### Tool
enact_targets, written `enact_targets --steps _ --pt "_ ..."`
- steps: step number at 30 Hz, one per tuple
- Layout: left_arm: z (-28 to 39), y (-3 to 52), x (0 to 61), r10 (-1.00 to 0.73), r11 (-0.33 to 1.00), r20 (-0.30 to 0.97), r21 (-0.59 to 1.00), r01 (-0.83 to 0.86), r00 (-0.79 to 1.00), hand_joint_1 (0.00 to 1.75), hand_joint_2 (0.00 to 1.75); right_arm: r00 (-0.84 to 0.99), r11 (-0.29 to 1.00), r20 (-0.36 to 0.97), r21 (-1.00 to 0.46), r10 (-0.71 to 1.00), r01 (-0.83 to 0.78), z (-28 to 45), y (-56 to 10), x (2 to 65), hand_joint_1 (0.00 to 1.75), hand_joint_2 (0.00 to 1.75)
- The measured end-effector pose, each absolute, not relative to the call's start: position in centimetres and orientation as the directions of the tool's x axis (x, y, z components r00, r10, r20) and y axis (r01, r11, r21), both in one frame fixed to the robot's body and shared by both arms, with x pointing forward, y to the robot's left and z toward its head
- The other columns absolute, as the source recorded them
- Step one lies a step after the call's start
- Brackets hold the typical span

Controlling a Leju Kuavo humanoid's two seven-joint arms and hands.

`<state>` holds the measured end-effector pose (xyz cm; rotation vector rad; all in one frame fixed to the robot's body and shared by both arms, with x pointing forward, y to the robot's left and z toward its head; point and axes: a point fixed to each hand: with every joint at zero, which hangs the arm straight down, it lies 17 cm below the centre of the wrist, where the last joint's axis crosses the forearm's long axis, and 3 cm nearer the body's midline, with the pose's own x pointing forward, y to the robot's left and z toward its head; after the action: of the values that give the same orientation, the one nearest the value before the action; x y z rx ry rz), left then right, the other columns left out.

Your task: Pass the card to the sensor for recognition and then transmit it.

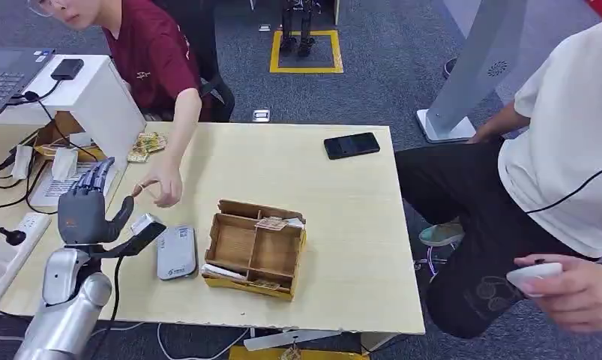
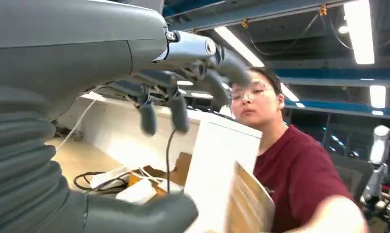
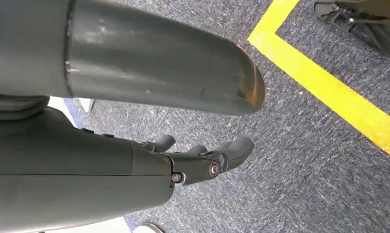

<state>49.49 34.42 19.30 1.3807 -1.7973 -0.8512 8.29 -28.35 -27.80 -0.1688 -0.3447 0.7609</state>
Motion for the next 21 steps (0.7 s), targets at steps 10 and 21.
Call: enact_targets --steps 10,21 --pt "19.1 45.1 45.9 -0.987 0.111 0.157 0.81 -0.575 0.031 0.0 1.75 0.69 0.727 0.234 -0.283 0.685 -0.626 -27.9 -28.8 8.0 0.0 0.0" --pt "18.4 62.0 32.9 -0.88 0.052 0.359 0.722 -0.69 0.31 0.0 1.75 0.726 0.756 0.219 -0.271 0.652 -0.596 -28.0 -28.9 6.9 0.0 0.0"
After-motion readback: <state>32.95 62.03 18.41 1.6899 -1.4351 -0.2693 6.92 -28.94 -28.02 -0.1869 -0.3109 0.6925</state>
